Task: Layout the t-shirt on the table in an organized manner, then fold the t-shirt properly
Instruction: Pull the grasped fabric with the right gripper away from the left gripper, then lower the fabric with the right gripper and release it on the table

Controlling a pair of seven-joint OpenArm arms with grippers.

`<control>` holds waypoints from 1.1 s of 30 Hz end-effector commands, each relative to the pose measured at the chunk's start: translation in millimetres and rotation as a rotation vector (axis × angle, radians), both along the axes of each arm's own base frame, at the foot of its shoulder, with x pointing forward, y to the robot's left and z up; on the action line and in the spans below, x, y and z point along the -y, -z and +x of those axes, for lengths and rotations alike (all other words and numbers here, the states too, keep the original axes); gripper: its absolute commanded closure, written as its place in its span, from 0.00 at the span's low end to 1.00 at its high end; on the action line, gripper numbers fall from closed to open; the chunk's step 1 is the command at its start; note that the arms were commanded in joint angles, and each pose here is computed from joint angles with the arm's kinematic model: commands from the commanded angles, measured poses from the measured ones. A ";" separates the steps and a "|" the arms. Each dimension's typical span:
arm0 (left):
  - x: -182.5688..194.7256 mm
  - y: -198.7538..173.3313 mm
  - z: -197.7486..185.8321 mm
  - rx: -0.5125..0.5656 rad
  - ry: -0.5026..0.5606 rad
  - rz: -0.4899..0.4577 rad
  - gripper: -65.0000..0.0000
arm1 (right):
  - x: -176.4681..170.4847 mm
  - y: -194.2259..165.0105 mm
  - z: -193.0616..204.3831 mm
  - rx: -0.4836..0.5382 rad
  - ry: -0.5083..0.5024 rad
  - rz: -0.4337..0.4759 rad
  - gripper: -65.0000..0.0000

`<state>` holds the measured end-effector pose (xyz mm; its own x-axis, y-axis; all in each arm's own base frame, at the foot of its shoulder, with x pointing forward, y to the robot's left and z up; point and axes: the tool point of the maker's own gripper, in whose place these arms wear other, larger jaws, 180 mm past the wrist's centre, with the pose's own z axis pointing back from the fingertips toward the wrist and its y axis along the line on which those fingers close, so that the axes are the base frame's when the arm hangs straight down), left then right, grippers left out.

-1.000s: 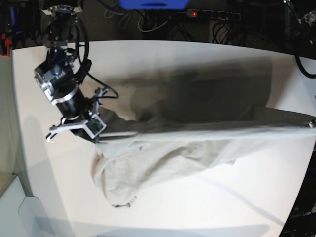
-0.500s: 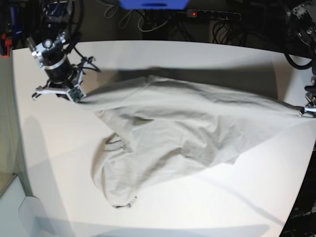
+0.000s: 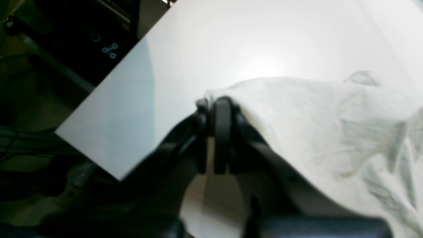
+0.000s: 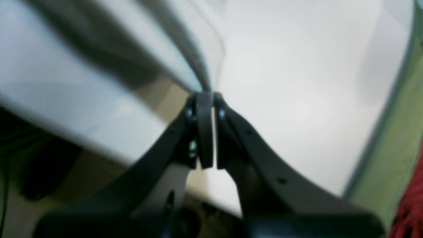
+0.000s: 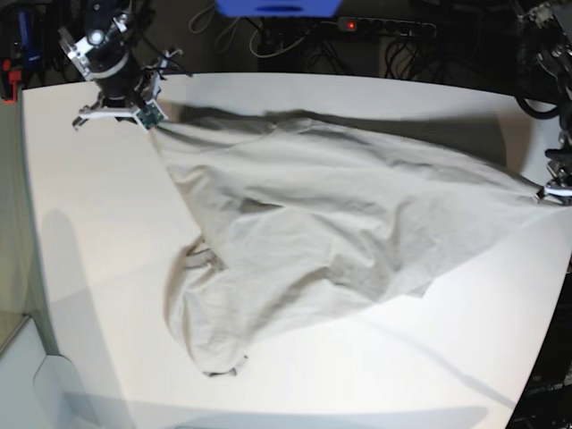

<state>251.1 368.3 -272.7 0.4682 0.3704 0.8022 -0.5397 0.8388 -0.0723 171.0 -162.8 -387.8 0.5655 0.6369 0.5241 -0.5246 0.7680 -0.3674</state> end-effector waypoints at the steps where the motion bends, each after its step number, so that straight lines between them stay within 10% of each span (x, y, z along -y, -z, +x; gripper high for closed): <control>1: -7.0 -14.6 3.5 0.035 -0.003 0.044 0.99 | -1.3 -0.7 -7.9 -0.006 0.000 0.005 1.00; 19: -11.7 -16.7 8.1 0.038 -0.005 0.049 0.99 | 4.1 7.4 -23.5 -0.050 0.016 -0.002 0.98; 33: -1.9 -2.9 -0.1 0.015 -0.004 0.009 0.99 | 74.8 -23.0 15.2 0.085 0.187 -0.106 0.48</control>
<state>246.4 366.8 -283.6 0.4832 0.3905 0.7836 -0.5465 0.8338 -0.0785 181.9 -238.8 -372.1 0.6574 0.5748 0.4874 -0.3507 0.8058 -0.4772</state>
